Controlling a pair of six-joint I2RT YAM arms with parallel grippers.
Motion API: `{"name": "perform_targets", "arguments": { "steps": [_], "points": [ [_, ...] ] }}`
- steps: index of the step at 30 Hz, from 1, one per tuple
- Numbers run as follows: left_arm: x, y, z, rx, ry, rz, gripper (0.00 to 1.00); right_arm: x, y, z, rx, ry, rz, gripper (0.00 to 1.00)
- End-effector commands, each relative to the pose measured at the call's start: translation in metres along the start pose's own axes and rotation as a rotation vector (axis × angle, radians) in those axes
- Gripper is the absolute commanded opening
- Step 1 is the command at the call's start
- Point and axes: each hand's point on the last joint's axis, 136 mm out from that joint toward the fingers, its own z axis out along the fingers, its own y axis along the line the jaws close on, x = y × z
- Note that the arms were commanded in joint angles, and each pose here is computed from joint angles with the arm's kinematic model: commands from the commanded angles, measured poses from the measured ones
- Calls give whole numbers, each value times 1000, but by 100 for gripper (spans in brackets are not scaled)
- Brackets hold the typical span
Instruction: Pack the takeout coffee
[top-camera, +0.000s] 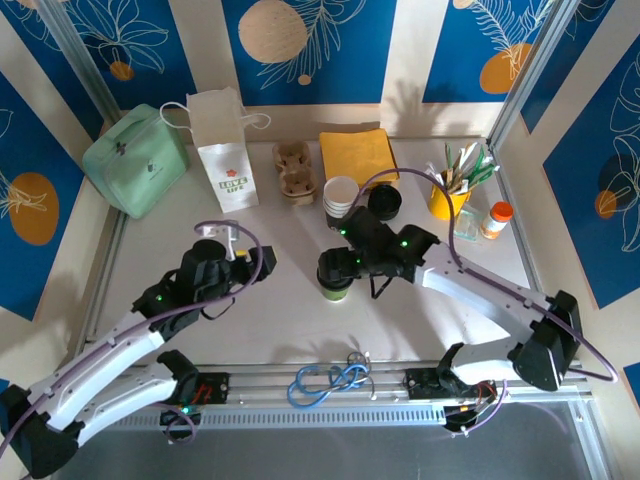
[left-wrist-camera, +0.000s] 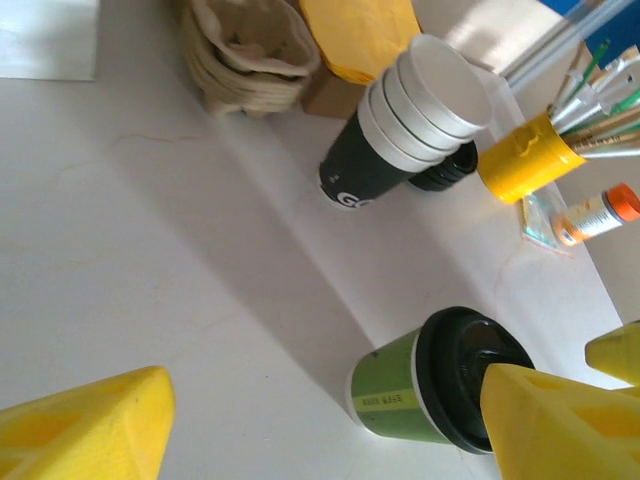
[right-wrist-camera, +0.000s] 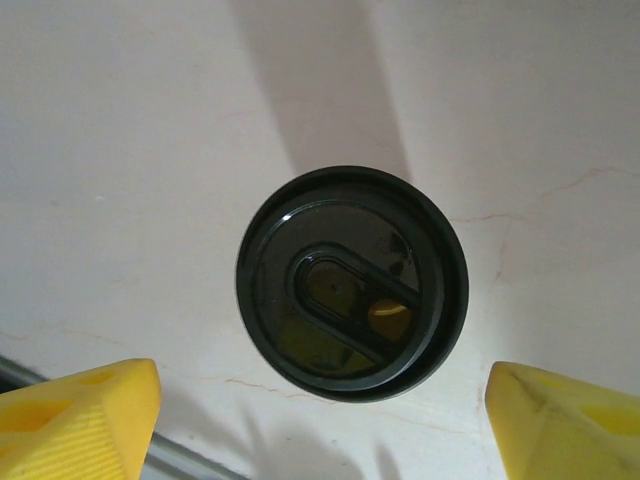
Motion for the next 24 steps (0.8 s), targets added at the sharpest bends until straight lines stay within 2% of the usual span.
{"name": "perform_targets", "arguments": {
  "steps": [1, 12, 24],
  "points": [
    [-8, 18, -9, -70, -64, -8, 81, -3, -10, -1, 128, -9, -19, 87],
    [-9, 20, -12, -70, -76, 6, 83, 1, -5, 24, 261, 73, -94, 90],
    [-7, 22, -9, -72, -66, 3, 83, 6, 0, 36, 270, 108, -107, 89]
  ]
}}
